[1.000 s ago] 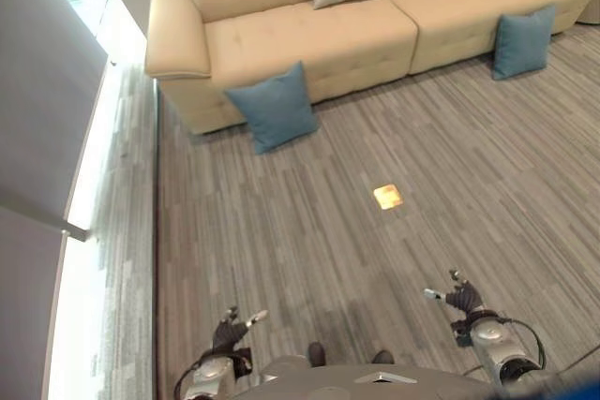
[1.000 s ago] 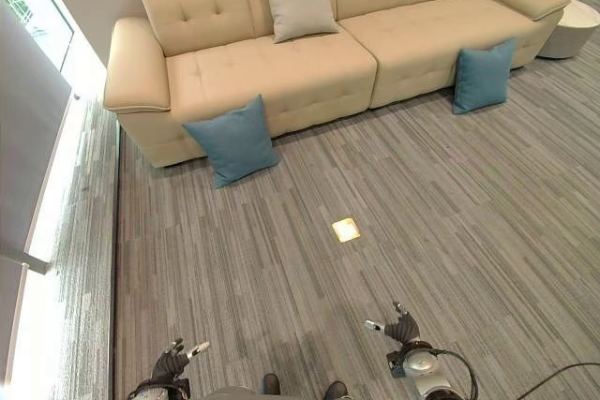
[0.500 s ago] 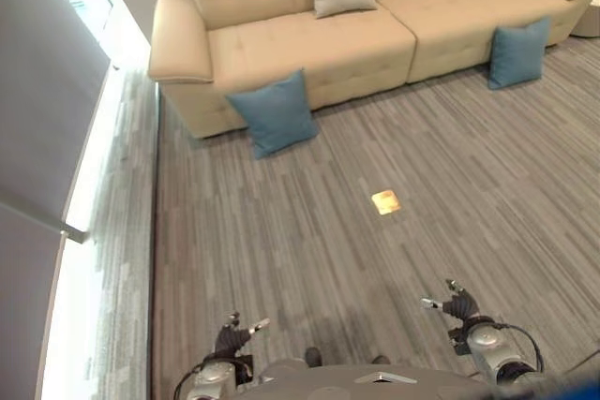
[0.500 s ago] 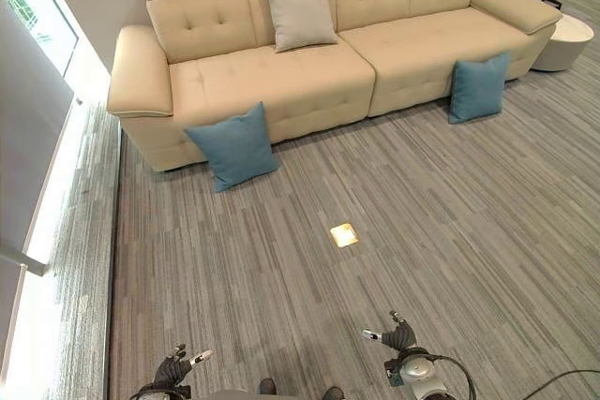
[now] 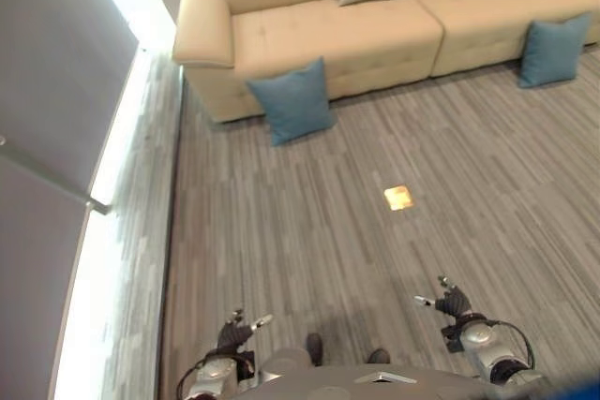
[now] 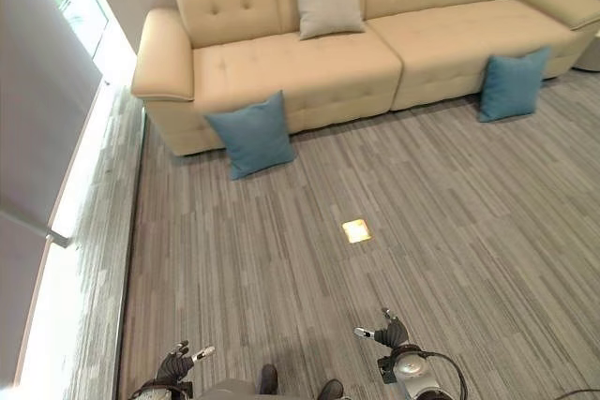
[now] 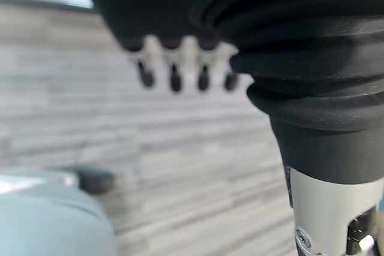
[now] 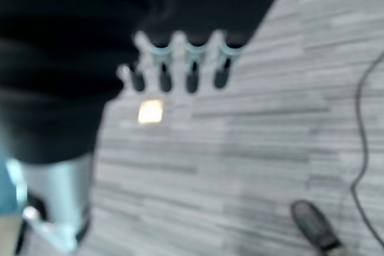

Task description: Pick up all the scattered cushions and arrange them neatly on the sofa.

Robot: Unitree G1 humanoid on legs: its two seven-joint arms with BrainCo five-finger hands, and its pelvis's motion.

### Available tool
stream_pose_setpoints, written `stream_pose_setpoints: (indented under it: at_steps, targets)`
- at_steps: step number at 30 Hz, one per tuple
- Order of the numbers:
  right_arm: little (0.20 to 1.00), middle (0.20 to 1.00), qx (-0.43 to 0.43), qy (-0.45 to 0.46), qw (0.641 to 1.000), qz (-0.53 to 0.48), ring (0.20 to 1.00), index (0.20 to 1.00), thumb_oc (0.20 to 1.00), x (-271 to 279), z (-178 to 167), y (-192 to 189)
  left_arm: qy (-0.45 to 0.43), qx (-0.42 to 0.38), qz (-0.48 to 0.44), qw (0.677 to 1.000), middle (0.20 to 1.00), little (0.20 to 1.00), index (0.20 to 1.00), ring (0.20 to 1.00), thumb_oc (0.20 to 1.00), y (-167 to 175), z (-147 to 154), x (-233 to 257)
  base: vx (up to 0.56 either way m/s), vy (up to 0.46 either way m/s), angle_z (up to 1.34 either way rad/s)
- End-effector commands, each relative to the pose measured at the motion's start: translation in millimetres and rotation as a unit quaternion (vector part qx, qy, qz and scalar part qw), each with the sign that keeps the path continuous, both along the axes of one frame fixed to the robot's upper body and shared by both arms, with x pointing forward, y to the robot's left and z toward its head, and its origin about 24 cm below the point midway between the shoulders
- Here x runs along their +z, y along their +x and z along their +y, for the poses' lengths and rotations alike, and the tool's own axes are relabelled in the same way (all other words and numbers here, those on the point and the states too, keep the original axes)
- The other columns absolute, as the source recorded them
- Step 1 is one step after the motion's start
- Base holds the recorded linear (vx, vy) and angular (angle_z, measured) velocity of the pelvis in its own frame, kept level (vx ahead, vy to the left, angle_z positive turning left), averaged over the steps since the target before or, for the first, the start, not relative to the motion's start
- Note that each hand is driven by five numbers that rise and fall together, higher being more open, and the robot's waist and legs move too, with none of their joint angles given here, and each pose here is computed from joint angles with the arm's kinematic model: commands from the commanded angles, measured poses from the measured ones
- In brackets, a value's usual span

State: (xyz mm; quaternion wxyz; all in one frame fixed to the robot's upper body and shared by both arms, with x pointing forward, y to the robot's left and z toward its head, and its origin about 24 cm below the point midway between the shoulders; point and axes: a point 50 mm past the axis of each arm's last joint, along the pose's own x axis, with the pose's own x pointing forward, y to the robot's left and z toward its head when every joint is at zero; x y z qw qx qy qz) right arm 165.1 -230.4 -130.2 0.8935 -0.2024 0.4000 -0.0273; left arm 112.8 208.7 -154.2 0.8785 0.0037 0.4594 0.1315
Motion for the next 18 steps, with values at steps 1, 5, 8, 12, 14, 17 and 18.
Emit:
stream_pose_setpoints:
  at_steps: [1,5,8,12,14,17,18]
  targets:
    - [1.0,1.0,0.014,-0.004,0.999,-0.046,1.0,1.0,1.0,11,4,20,-0.007,-0.017,-0.017,1.0,1.0,1.0,1.0,1.0,1.0,14,-10,2,-0.01,-0.027,0.64]
    - [1.0,1.0,0.036,-0.003,0.998,-0.055,1.0,1.0,1.0,14,12,28,-0.004,-0.013,-0.011,1.0,1.0,1.0,1.0,1.0,1.0,12,-5,2,0.11,-0.001,0.64]
    - [1.0,1.0,0.05,0.006,0.997,-0.054,1.0,1.0,1.0,13,22,29,0.003,0.005,0.011,1.0,1.0,1.0,1.0,1.0,1.0,-2,3,-2,0.11,0.159,-0.11]
    - [1.0,1.0,0.062,0.008,0.997,-0.054,1.0,1.0,1.0,13,25,31,0.006,0.004,0.015,1.0,1.0,1.0,1.0,1.0,1.0,-5,7,-2,0.06,0.222,-0.13]
    - [1.0,1.0,0.073,0.009,0.996,-0.055,1.0,1.0,1.0,14,30,33,0.011,0.0,0.018,1.0,1.0,1.0,1.0,1.0,1.0,-5,10,-2,0.13,0.232,0.0]
    - [1.0,1.0,0.076,0.021,0.995,-0.062,1.0,1.0,1.0,15,38,36,0.022,-0.006,0.003,1.0,1.0,1.0,1.0,1.0,1.0,6,17,3,0.13,0.113,0.26]
    - [1.0,1.0,0.075,0.022,0.995,-0.064,1.0,1.0,1.0,16,37,37,0.023,-0.006,0.0,1.0,1.0,1.0,1.0,1.0,1.0,7,18,4,0.13,0.029,0.44]
